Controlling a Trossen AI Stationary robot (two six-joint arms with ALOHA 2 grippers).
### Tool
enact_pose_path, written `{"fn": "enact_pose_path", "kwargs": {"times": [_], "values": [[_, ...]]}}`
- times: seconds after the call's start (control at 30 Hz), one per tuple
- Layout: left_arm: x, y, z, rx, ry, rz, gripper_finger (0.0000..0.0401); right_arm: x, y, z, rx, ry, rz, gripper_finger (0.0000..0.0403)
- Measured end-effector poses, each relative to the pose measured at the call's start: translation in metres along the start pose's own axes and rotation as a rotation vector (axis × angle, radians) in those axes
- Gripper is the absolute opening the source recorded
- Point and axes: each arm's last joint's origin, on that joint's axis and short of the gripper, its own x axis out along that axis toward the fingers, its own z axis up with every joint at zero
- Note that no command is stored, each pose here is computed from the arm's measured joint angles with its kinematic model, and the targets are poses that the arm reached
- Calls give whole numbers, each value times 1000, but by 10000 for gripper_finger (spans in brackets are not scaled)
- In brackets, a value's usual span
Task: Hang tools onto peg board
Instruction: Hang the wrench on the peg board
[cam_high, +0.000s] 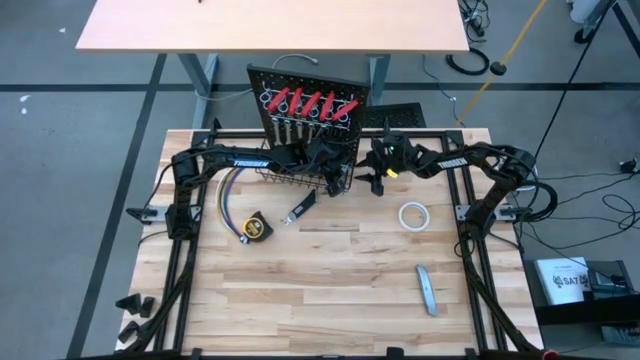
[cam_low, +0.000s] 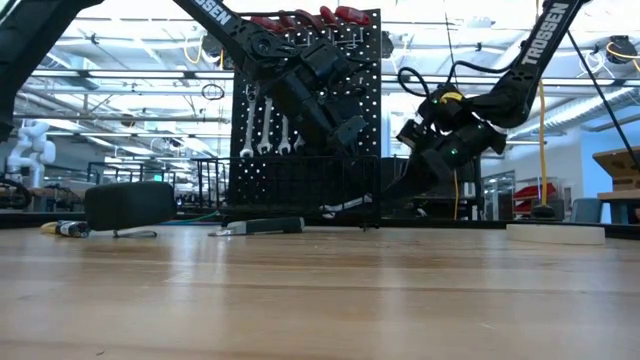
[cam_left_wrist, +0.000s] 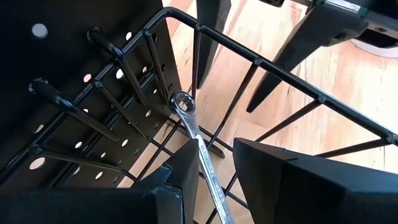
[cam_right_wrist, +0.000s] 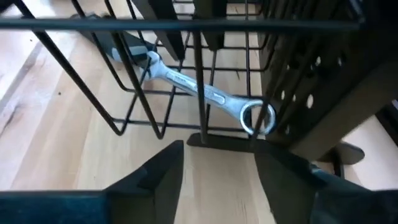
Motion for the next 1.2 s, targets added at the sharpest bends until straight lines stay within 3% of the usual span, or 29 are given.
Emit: {"fn": "enact_pose_path", "kwargs": {"times": [0.5, 1.0, 1.2], "values": [[0, 0, 0, 2, 0, 0, 107, 12, -2, -9, 77, -6, -17, 198], [0, 0, -1, 18, 7, -7, 107, 17, -3, -5, 43, -90, -14, 198], [0, -1, -2, 44, 12, -113, 107, 17, -3, -4, 43, -95, -8, 198]]}}
